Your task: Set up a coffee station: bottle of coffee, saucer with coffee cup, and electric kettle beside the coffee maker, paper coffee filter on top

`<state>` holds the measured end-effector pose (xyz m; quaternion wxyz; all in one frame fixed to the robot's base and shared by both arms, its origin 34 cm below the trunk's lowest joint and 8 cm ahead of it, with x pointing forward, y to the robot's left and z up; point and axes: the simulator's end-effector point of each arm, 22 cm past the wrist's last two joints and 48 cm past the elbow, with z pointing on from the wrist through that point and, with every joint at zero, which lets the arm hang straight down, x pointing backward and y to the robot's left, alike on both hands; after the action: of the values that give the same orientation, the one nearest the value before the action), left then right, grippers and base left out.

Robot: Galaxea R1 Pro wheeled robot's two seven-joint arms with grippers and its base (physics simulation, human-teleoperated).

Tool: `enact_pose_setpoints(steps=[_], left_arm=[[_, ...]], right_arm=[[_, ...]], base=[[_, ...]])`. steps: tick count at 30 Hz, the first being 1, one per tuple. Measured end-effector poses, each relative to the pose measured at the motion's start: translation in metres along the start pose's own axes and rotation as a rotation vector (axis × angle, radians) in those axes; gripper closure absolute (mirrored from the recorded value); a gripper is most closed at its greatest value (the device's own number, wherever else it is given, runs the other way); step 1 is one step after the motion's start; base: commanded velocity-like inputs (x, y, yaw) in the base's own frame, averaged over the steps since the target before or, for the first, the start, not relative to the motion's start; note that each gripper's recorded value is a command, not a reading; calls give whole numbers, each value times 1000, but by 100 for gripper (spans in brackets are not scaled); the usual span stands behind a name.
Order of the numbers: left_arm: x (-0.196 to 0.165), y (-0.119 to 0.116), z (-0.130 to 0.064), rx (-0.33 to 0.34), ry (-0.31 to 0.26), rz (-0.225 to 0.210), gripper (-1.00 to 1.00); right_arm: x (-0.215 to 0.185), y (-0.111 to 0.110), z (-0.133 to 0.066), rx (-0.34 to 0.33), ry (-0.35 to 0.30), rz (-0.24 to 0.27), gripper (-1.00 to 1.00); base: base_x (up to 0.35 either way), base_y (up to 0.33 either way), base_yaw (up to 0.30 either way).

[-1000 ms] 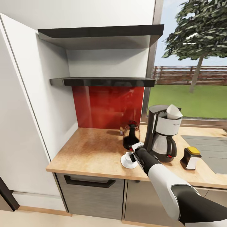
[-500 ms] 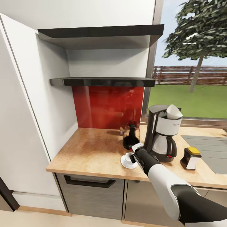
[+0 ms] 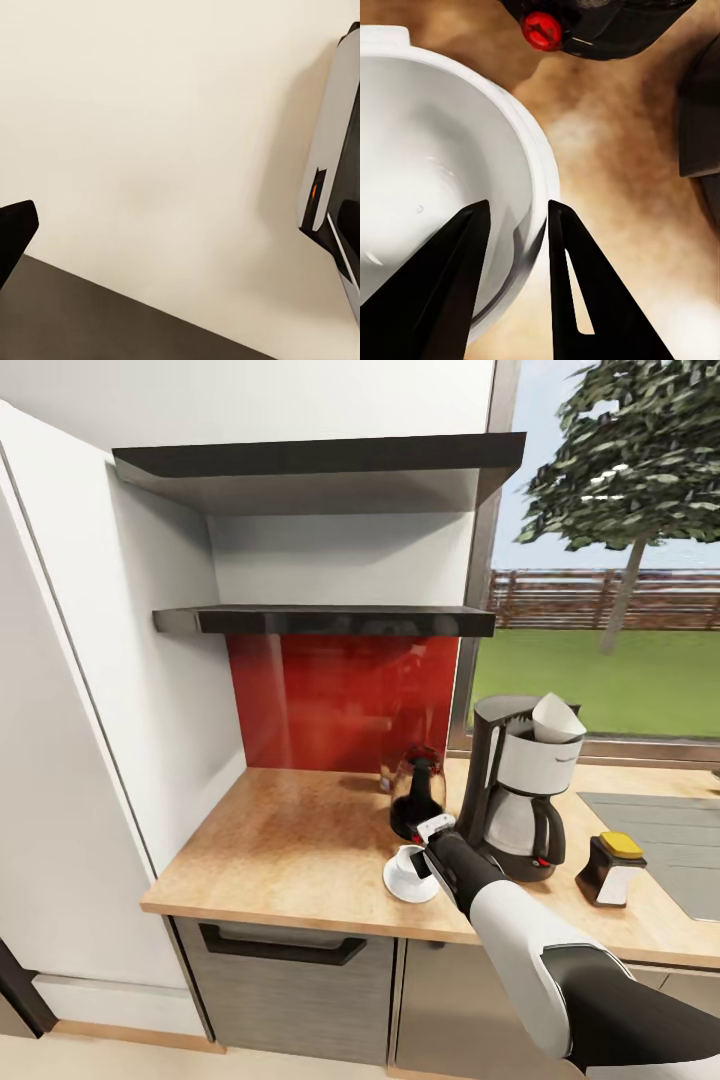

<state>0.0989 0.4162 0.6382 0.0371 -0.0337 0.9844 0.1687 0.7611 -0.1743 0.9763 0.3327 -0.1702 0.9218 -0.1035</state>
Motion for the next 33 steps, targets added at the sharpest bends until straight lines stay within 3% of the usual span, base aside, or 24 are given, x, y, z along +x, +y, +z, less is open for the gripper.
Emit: enact_pose_setpoints(steps=[24,25,33], left_arm=[[0,-1,0,2,0,-2,-100],[0,-1,0,2,0,-2,-100],[0,-1,0,1,0,-2,-100]], right_arm=[[0,0,0,1,-1,0,100],[0,0,0,0,-1,1,-100],[-1,0,0,-3,-1,3,-100]], base=[[23,0,0],[0,0,0],[0,0,0]])
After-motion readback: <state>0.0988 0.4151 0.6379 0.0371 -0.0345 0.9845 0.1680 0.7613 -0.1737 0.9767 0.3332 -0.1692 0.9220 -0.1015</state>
